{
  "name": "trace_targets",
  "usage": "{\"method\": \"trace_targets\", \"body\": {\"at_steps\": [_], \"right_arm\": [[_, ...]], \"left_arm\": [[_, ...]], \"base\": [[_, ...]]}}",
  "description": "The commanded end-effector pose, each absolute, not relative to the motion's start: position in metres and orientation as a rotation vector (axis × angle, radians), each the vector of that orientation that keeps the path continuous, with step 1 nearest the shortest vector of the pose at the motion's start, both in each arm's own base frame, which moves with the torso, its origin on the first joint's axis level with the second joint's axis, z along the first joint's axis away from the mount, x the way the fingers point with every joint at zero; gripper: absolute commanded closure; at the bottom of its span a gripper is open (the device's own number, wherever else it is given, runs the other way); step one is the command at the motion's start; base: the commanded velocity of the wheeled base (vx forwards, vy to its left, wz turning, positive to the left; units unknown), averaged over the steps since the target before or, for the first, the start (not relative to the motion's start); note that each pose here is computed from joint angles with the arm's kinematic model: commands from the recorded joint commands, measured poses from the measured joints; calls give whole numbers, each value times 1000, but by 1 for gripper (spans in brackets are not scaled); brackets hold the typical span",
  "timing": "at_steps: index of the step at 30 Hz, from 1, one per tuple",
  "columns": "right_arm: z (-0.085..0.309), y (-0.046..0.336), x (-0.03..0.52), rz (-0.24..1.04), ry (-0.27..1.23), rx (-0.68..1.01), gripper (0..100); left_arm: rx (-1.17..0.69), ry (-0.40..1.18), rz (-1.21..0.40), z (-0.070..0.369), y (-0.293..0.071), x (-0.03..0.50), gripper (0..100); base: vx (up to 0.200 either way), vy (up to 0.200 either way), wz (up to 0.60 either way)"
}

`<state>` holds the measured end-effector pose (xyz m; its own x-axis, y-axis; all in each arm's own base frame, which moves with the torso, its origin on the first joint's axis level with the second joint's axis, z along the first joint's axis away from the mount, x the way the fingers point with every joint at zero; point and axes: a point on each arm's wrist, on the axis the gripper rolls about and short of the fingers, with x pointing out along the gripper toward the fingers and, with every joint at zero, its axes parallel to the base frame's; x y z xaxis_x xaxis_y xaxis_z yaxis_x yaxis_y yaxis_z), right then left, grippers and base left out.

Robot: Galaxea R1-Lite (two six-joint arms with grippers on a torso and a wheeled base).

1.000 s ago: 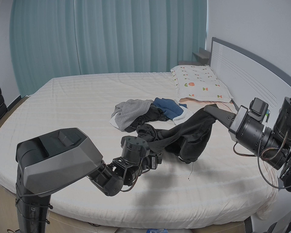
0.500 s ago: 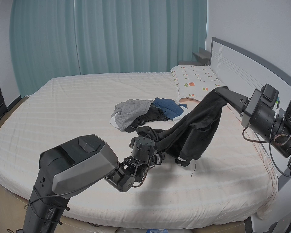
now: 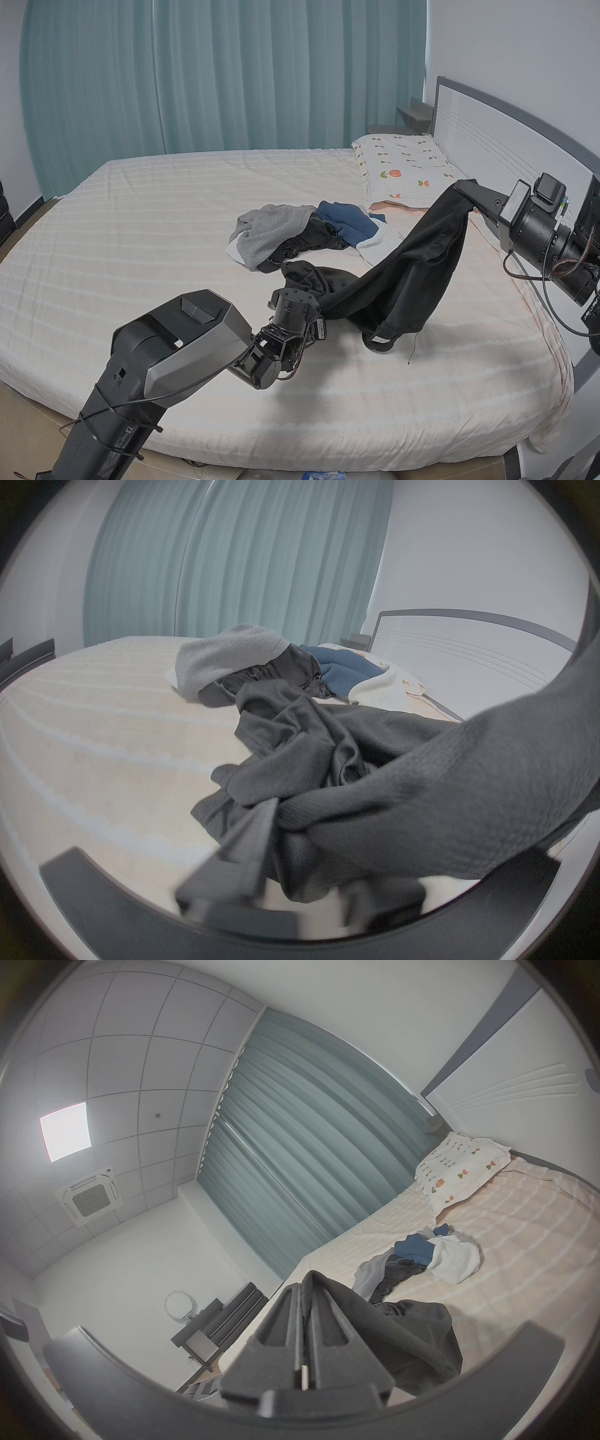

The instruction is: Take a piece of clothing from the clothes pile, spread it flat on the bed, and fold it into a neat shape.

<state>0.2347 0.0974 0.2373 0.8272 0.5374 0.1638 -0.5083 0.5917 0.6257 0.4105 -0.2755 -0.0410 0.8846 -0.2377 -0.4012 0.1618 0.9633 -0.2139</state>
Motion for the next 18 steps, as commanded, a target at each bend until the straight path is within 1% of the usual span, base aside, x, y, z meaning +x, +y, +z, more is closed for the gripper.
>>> {"method": "trace_targets", "body": {"at_steps": [1, 4, 6, 7, 8, 9, 10, 11, 12, 13, 14, 15, 16, 17, 18], "right_arm": [[222, 98, 251, 567, 93, 709, 100], [214, 98, 258, 552, 118, 707, 100], [208, 99, 263, 541, 132, 704, 100], [206, 100, 265, 543, 133, 704, 100], [205, 100, 266, 541, 133, 703, 100], [200, 102, 270, 540, 133, 697, 100], [199, 102, 272, 539, 132, 696, 100], [196, 105, 277, 543, 126, 694, 100], [196, 106, 279, 545, 120, 695, 100], [200, 108, 284, 552, 92, 697, 100], [202, 109, 286, 552, 86, 698, 100], [211, 111, 292, 556, 54, 701, 100], [211, 111, 292, 556, 54, 701, 100], [222, 112, 295, 557, 14, 706, 100], [228, 113, 296, 549, -6, 708, 100]], "left_arm": [[-197, 472, -193, -47, -270, 403, 100], [-233, 459, -192, -19, -264, 394, 100], [-270, 447, -196, 6, -258, 386, 100], [-289, 436, -199, 21, -255, 382, 100], [-298, 432, -199, 26, -254, 380, 100], [-319, 419, -200, 43, -250, 374, 100], [-327, 414, -199, 49, -248, 373, 100], [-357, 395, -199, 71, -243, 367, 100], [-366, 390, -197, 78, -241, 365, 100], [-387, 373, -191, 94, -235, 364, 100], [-393, 368, -189, 99, -233, 363, 100], [-424, 336, -191, 119, -227, 361, 100], [-424, 336, -191, 119, -227, 361, 100], [-455, 302, -190, 136, -220, 359, 100], [-468, 287, -195, 143, -219, 359, 100]], "base": [[0, 0, 0], [0, 0, 0], [0, 0, 0], [0, 0, 0], [0, 0, 0], [0, 0, 0], [0, 0, 0], [0, 0, 0], [0, 0, 0], [0, 0, 0], [0, 0, 0], [0, 0, 0], [0, 0, 0], [0, 0, 0], [0, 0, 0]]}}
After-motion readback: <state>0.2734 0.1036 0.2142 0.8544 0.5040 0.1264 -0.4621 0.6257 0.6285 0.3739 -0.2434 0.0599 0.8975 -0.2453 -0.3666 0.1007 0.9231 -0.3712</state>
